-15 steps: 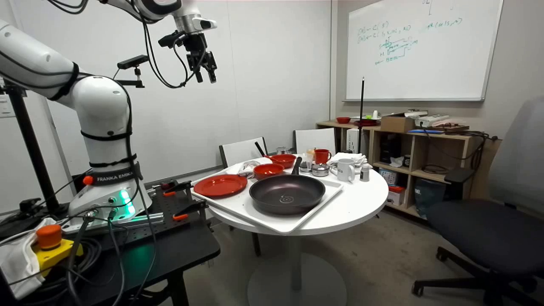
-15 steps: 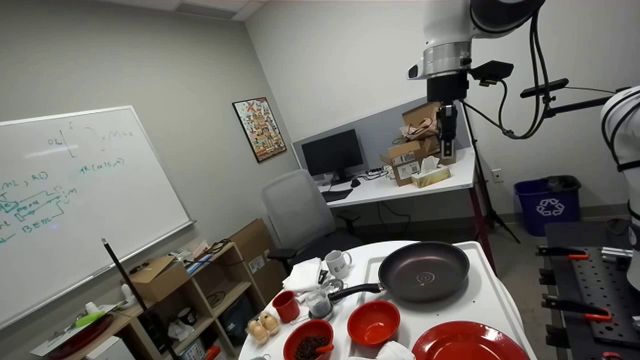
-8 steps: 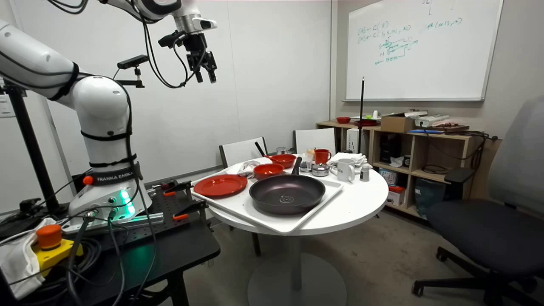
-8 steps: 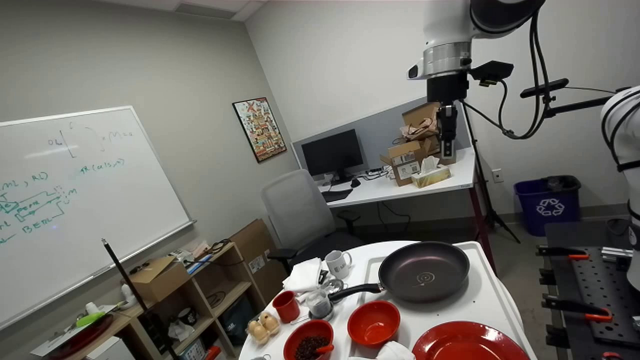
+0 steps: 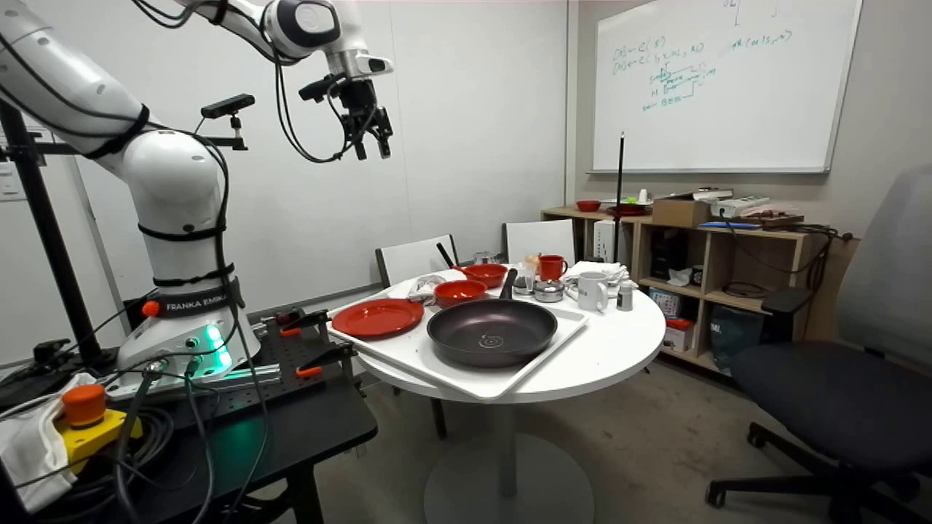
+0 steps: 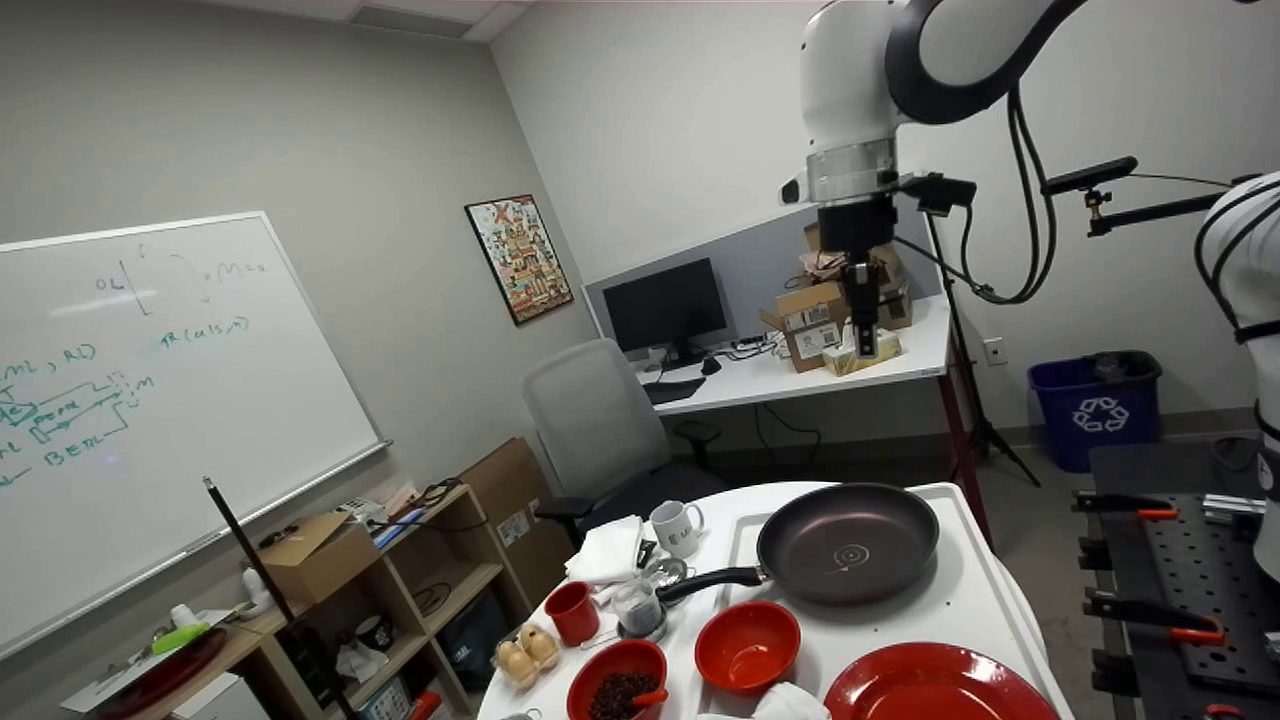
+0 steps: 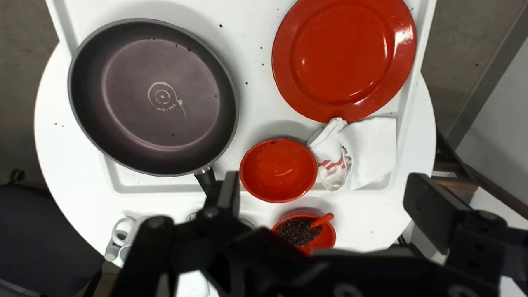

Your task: Pick up the white towel on the left and use it to wipe the black pan, set the towel back on the table

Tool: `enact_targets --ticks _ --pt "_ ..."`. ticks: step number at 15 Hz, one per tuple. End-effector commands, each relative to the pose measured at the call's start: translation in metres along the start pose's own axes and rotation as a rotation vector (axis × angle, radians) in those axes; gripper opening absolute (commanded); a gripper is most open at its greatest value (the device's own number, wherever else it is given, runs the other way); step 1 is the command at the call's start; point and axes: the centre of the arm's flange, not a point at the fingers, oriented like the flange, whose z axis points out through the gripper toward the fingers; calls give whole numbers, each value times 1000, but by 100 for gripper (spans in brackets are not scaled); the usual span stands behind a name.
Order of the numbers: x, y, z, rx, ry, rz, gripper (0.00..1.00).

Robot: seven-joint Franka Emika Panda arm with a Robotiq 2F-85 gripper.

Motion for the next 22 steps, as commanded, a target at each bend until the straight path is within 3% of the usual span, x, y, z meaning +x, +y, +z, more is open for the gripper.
enact_targets --ticks 1,8,16,22 --pt "62 -19 39 -83 -85 -62 100" --pt "121 -68 113 -178 -137 -238 100" --pt "179 -83 201 -123 -159 -336 100" --pt "181 -110 273 -47 -272 -476 100"
